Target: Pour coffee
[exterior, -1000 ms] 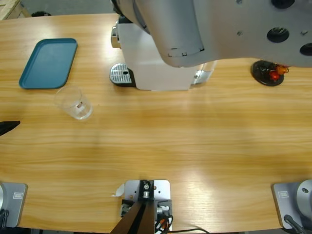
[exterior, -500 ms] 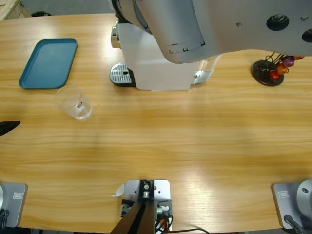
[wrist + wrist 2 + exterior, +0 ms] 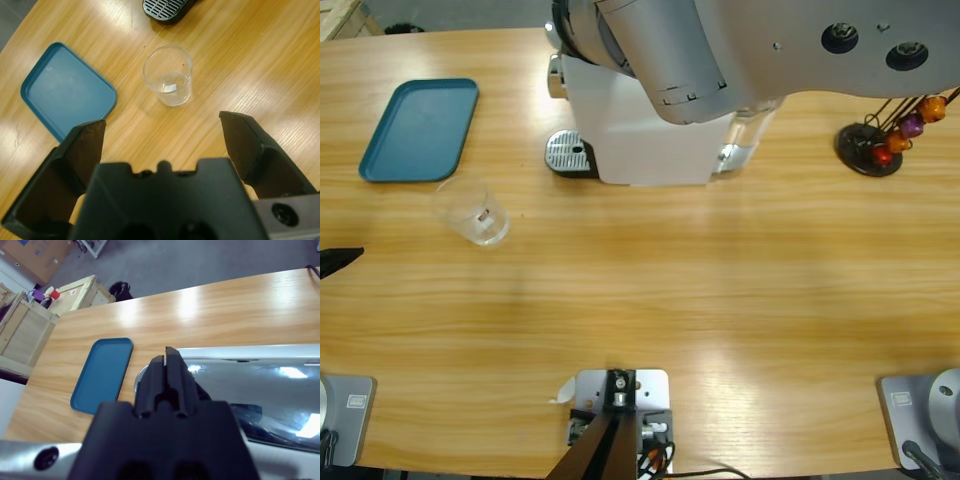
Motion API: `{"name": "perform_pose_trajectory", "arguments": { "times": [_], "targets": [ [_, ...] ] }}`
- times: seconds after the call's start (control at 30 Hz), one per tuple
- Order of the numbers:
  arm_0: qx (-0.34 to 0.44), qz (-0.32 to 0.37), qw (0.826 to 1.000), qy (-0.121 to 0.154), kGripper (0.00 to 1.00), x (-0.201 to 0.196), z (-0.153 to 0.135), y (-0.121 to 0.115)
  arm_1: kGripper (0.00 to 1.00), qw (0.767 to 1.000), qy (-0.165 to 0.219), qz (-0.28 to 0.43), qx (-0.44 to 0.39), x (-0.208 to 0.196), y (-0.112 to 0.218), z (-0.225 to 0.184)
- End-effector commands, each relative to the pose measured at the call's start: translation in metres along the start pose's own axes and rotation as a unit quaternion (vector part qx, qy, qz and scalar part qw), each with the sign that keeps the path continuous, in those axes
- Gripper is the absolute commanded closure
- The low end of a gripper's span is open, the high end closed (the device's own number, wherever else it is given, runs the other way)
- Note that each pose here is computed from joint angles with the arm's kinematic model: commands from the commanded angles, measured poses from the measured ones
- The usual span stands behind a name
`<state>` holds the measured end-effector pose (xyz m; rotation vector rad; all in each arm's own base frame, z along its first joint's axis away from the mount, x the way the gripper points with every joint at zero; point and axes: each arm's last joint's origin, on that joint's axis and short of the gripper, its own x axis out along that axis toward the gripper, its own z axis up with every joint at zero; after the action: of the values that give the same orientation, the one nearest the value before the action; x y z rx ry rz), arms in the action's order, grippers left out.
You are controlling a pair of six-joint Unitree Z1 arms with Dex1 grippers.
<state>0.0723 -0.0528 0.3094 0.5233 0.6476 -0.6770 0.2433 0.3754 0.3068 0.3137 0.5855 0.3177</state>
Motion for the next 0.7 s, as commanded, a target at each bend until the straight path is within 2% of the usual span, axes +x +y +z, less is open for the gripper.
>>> {"name": "perform_pose_trajectory", "arguments": {
  "times": [0.03,0.07,0.1,0.13,0.17,0.27,0.37,0.43,0.47,0.53,0.63,0.7],
  "targets": [
    [0.008,-0.012,1.0,0.019,0.004,0.01,-0.007,-0.003,1.0,0.985,0.127,-0.062,-0.098,0.055,-0.034,-0.077],
    [0.007,-0.011,1.0,0.018,0.004,0.009,-0.007,-0.003,0.795,0.985,0.13,-0.04,-0.11,0.048,-0.029,-0.07],
    [0.006,-0.011,1.0,0.017,0.004,0.009,-0.007,-0.003,0.287,0.985,0.126,-0.018,-0.12,0.038,-0.024,-0.058],
    [0.005,-0.01,1.0,0.017,0.004,0.009,-0.007,-0.003,0.036,0.985,0.109,0.003,-0.135,0.023,-0.019,-0.041],
    [0.004,-0.01,1.0,0.016,0.004,0.008,-0.007,-0.003,0.001,0.985,0.097,0.022,-0.141,0.009,-0.016,-0.027],
    [0.003,-0.009,1.0,0.011,0.004,0.007,-0.005,-0.002,0.0,0.984,0.061,0.082,-0.148,-0.036,-0.012,0.016],
    [-0.013,-0.008,1.0,0.008,0.0,0.007,0.0,-0.001,0.0,0.979,0.042,0.136,-0.143,-0.073,-0.029,0.06],
    [-0.043,-0.005,0.999,-0.008,0.0,0.005,0.004,0.0,0.0,0.972,0.03,0.176,-0.153,-0.108,-0.047,0.084],
    [-0.044,-0.001,0.999,-0.022,0.0,0.006,0.008,0.001,0.0,0.968,0.031,0.189,-0.163,-0.122,-0.059,0.086],
    [-0.043,0.004,0.999,-0.026,0.0,0.015,0.014,0.003,0.0,0.963,0.038,0.202,-0.174,-0.146,-0.084,0.081],
    [-0.043,0.007,0.999,-0.002,0.0,0.044,0.019,0.004,0.0,0.962,0.058,0.184,-0.195,-0.17,-0.118,0.061],
    [-0.05,0.015,0.999,0.004,0.0,0.063,0.022,0.008,0.0,0.962,0.077,0.168,-0.2,-0.171,-0.132,0.045]
  ]
}}
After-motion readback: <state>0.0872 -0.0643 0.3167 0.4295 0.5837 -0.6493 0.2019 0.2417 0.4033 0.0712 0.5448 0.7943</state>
